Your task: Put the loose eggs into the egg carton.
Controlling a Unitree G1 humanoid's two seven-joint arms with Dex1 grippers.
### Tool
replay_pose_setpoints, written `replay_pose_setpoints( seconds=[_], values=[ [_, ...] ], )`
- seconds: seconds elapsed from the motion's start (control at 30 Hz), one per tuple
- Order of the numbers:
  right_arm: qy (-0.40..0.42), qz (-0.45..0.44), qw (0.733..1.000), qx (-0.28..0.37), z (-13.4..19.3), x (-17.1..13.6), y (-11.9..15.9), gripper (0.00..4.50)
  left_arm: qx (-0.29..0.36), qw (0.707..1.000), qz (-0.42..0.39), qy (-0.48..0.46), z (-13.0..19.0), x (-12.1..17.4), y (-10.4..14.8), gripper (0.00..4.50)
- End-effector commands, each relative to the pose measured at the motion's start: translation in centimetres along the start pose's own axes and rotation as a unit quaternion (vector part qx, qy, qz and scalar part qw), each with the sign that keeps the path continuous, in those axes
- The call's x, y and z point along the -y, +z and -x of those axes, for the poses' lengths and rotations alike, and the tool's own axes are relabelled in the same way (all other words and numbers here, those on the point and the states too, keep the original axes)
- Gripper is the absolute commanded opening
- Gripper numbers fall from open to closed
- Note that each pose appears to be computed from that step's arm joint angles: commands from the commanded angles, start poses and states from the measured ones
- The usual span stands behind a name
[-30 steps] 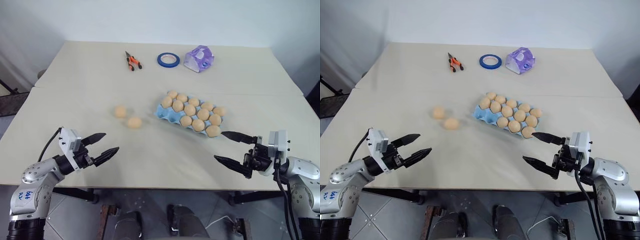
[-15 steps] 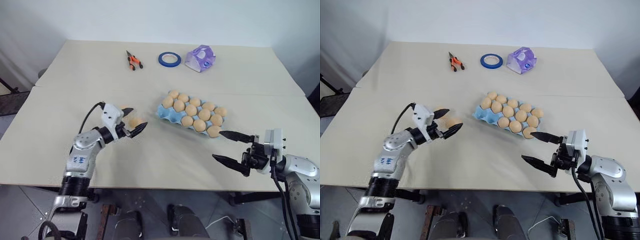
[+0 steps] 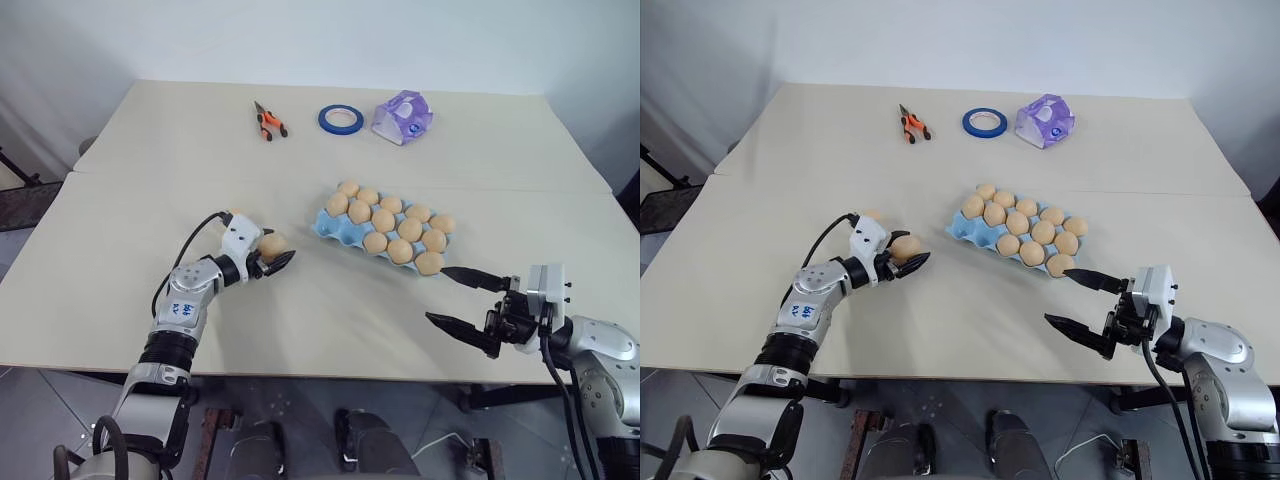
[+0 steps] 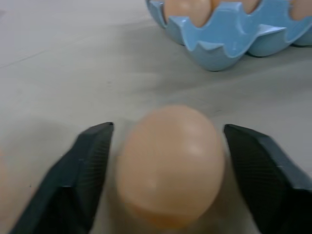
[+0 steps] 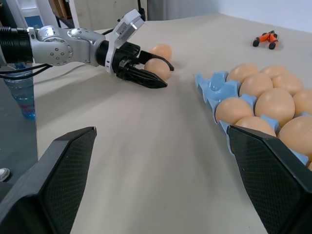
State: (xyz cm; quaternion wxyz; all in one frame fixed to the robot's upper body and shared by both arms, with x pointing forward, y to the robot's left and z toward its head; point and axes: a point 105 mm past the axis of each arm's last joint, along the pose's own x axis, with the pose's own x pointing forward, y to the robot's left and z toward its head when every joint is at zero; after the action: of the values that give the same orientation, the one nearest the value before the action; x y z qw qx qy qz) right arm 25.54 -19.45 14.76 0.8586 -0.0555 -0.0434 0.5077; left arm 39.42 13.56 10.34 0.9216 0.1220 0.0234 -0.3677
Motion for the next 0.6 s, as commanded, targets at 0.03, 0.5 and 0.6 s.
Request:
replay_pose_setpoints(
  seconds=[0.03,0.5,0.6],
  values=[
    [-0.002,0.024,1.0,0.008,0.3,0.1,1.3,4.5,0.015,1.0,-0.006,-0.007,-0.2,0.3,0.9,2.29],
    [-0.009,0.032,0.999,0.008,0.3,0.5,1.6,4.5,0.158,0.981,-0.015,-0.109,-2.9,4.2,9.2,1.75],
    [-0.011,0.036,0.999,0.01,0.4,0.5,1.8,4.5,0.173,0.976,-0.011,-0.134,-4.3,5.7,10.3,1.75]
  ],
)
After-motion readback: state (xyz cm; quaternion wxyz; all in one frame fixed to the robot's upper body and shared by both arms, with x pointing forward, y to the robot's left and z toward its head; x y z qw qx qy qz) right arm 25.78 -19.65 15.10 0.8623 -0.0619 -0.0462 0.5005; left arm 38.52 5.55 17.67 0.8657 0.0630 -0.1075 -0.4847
